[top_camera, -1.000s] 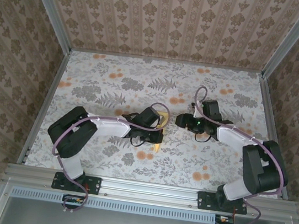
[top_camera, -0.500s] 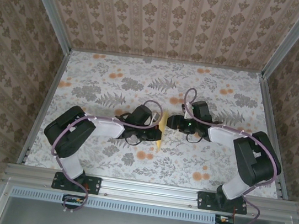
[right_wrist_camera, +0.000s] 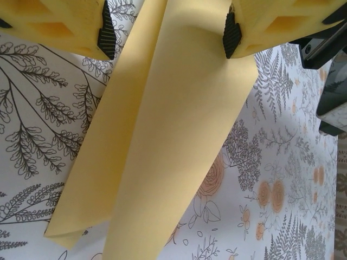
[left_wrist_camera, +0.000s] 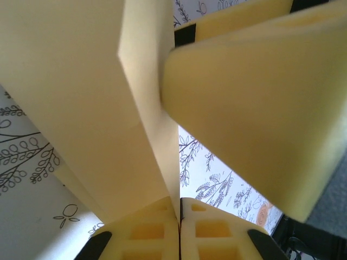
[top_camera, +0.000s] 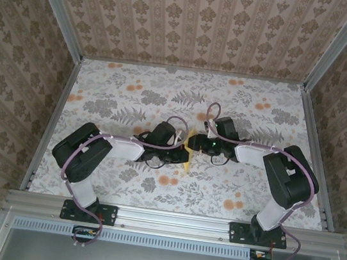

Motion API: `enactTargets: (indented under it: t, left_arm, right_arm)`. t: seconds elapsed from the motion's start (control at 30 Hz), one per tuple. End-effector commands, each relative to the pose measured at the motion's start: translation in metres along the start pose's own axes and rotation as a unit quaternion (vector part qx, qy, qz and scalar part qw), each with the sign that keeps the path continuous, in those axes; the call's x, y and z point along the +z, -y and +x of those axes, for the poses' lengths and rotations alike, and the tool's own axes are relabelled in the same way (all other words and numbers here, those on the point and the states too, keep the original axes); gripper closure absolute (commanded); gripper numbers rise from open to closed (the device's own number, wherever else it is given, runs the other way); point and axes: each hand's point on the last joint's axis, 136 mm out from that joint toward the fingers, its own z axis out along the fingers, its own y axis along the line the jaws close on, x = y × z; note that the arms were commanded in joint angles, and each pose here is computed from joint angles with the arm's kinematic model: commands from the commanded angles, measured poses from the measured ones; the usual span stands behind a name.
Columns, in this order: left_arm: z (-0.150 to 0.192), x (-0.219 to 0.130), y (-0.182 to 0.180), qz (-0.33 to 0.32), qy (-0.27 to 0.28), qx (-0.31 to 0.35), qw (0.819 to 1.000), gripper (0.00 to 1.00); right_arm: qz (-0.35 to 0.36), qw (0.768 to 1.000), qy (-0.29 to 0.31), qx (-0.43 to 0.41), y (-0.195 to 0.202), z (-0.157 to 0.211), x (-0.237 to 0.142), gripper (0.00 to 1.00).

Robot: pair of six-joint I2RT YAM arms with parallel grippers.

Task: Fold a paper plane with a square sheet of paper (fold left side to right side)
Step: Fold the wing for the fifth time at the center of the table.

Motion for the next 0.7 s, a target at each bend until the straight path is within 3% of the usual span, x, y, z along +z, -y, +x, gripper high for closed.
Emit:
enactTargets:
  t: [0.0, 0.67]
  left_arm:
    - [0.003, 0.002, -0.008, 0.0, -0.006, -0.015, 1.0, 0.92]
    - [0.006, 0.01, -0.02, -0.009, -0.013, -0.036, 0.999, 0.92]
  right_arm:
    - [0.006, 1.0, 0.006, 0.001, -0.002, -0.008, 0.006, 0.44]
    - [0.07, 0.996, -0.042, 0.036, 0.024, 0.006, 0.021, 0.56]
